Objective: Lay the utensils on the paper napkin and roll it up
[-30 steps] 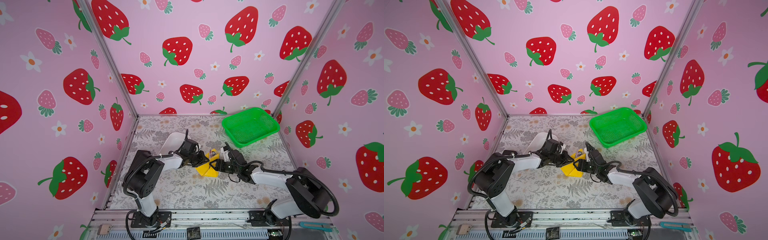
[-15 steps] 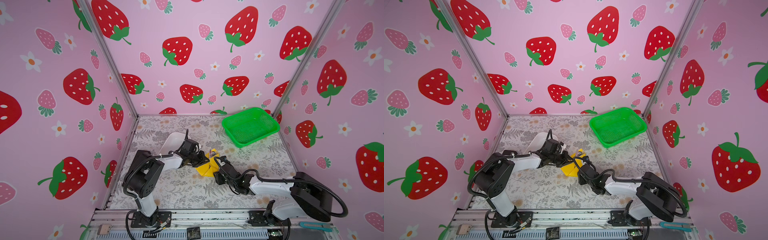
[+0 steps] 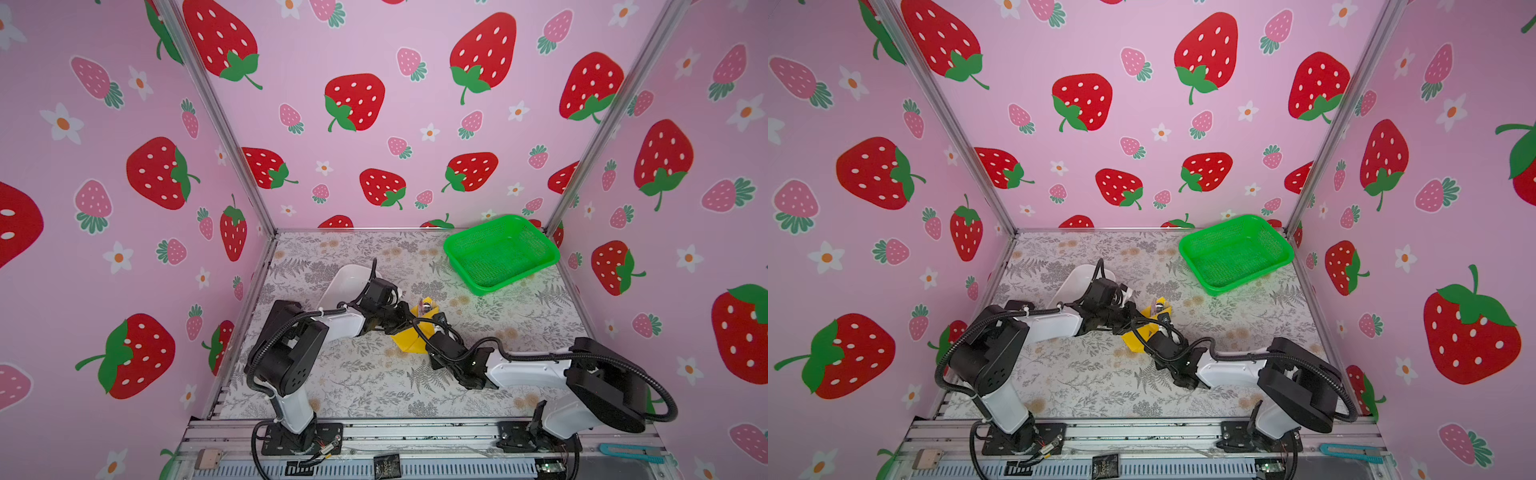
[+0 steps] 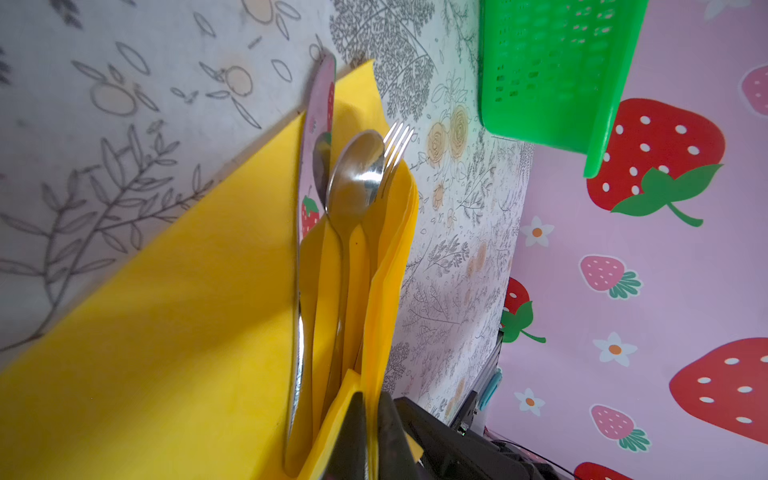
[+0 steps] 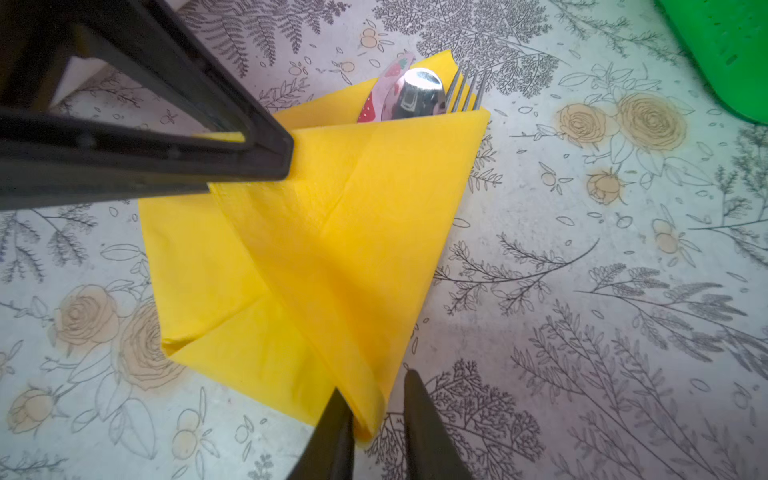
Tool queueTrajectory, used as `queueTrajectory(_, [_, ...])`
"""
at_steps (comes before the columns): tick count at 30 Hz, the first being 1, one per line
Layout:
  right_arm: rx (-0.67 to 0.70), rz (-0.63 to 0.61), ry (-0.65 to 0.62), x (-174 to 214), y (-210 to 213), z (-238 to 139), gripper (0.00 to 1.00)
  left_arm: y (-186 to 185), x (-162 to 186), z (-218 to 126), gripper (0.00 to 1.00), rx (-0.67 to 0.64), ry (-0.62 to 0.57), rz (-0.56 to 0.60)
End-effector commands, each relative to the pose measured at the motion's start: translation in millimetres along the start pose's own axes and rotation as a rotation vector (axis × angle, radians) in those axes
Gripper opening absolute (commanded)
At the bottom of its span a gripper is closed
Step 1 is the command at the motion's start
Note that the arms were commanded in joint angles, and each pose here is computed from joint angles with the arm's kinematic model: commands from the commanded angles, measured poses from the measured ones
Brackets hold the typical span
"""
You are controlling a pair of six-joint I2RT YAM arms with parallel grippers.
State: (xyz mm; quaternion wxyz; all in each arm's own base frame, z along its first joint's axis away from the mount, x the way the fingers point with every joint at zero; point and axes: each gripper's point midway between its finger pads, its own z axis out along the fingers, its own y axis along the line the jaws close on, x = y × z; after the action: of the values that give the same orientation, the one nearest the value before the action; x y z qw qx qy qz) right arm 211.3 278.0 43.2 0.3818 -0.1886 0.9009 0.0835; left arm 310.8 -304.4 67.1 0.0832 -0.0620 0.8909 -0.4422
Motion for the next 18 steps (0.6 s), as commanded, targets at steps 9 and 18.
queueTrajectory(9, [0.094,-0.041,0.006,6.6,-4.5,-0.6,0.13,-16.5,-7.2,-2.2,0.10,0.040,-0.005,0.028])
queueTrajectory(18, [-0.032,0.001,-0.028,-7.0,5.5,-22.0,0.35,-14.7,-4.0,-4.4,0.10,0.036,-0.005,0.049])
